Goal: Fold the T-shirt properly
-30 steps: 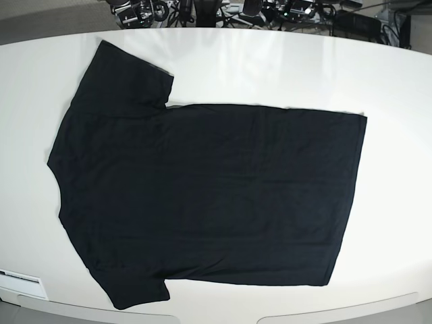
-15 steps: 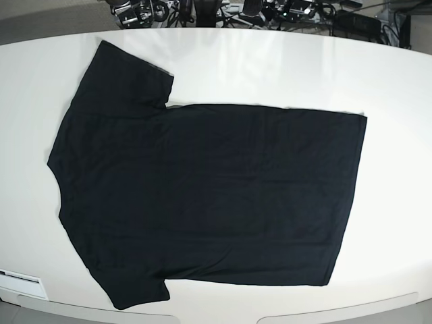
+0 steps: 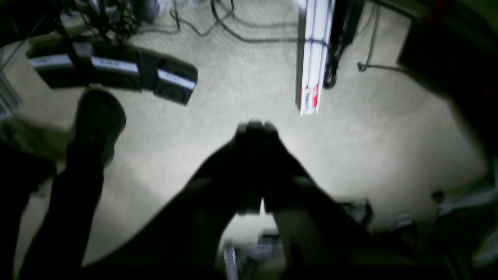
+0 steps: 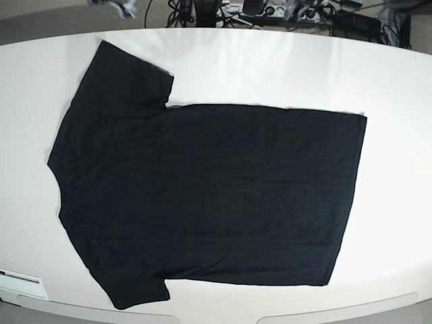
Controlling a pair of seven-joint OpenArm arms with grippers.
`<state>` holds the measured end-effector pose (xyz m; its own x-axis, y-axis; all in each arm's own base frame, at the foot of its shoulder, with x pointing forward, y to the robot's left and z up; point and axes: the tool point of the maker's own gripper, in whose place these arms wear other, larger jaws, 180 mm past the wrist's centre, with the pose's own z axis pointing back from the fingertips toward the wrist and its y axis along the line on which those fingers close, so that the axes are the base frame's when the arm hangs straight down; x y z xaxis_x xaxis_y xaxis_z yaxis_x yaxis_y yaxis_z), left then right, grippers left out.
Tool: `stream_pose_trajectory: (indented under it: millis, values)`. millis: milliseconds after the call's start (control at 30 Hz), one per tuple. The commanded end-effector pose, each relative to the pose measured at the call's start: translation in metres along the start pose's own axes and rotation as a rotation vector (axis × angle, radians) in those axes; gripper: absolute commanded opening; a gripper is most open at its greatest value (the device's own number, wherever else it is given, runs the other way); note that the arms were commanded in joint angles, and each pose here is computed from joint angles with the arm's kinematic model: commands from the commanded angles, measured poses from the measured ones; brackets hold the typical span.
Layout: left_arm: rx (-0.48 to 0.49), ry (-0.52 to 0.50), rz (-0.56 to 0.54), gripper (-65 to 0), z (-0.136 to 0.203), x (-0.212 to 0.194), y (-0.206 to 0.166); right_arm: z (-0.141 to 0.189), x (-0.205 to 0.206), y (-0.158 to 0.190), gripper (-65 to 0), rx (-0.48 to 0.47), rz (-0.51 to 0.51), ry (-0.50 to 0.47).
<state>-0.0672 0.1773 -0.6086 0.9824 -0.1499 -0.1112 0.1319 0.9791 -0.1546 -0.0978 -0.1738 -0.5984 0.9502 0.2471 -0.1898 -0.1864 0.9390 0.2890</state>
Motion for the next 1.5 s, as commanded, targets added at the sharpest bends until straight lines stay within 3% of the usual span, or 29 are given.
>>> stream_pose_trajectory:
  millis: [0, 167, 367, 433, 533, 767, 900, 1000, 1100, 1300, 1400, 1467]
  values:
    - [-0.002, -0.021, -0.015, -65.0, 0.010, -0.006, 0.004, 0.011, -0.002, 0.002, -65.0, 0.016, 0.016, -0.040]
    - [0.035, -0.102, -0.169, -65.0, 0.074, -0.024, 0.019, 0.069, -0.042, 0.009, -65.0, -0.013, 0.142, -0.077]
    - [0.094, -0.176, -0.357, -65.0, 0.165, -0.021, 0.024, 0.154, -0.048, 0.037, -65.0, -0.073, 0.263, -0.175]
    - [0.107, -0.201, -0.429, -65.0, 0.195, -0.011, 0.024, 0.184, -0.041, 0.040, -65.0, -0.107, 0.289, -0.223]
    - [0.150, -0.297, -0.504, -65.0, 0.241, 0.017, 0.023, 0.229, 0.004, 0.033, -65.0, -0.192, 0.356, -0.365]
    - [0.342, -0.549, -0.654, -65.0, 0.325, 0.093, 0.028, 0.292, 0.051, 0.043, -65.0, -0.215, 0.426, -0.535]
    - [0.411, -0.633, -0.776, -65.0, 0.344, 0.132, 0.033, 0.298, 0.057, 0.050, -65.0, -0.189, 0.453, -0.579]
    - [0.489, -0.708, -0.926, -65.0, 0.359, 0.166, 0.037, 0.304, 0.084, 0.059, -65.0, -0.170, 0.518, -0.662]
    - [0.562, -0.726, -1.054, -65.0, 0.360, 0.195, 0.062, 0.299, 0.106, 0.080, -65.0, -0.125, 0.595, -0.711]
    - [0.607, -0.654, -1.280, -65.0, 0.343, 0.232, 0.100, 0.298, 0.151, 0.080, -65.0, -0.334, 0.693, -0.782]
    - [0.568, -0.577, -1.409, -65.0, 0.331, 0.236, 0.103, 0.304, 0.164, 0.079, -65.0, -0.366, 0.700, -0.818]
    - [0.522, -0.548, -1.455, -51.6, 0.323, 0.236, 0.104, 0.298, 0.167, 0.074, -65.0, -0.370, 0.676, -0.813]
